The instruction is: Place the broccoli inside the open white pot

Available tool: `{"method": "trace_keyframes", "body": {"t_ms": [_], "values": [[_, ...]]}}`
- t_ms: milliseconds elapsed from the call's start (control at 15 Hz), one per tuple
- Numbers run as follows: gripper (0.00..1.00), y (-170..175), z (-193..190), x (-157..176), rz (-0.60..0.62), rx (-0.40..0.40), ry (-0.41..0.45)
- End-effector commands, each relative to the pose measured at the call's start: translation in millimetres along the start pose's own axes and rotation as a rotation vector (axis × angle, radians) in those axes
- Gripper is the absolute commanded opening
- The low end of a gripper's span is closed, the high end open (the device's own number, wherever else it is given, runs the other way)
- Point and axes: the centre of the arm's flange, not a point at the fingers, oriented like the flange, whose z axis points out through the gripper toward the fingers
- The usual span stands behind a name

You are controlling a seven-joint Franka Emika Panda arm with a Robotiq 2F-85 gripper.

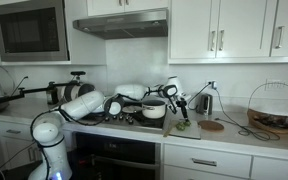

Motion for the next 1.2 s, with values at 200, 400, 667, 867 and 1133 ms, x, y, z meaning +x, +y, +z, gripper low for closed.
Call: {"method": "trace_keyframes", "body": {"t_ms": [200, 400, 667, 867, 1133], "values": [[0.70, -42.5, 19.0, 58.0, 0.018, -0.004, -0.005], [0.54, -44.3, 19.3, 56.2, 0.016, -0.001, -0.005], [0.30, -46.3, 18.8, 54.9, 0.015, 0.000, -0.003], [0.23, -47.4, 18.0, 54.6, 0.014, 0.001, -0.001], [0.18, -48.0, 17.1, 54.7, 0.014, 0.002, 0.000]]}}
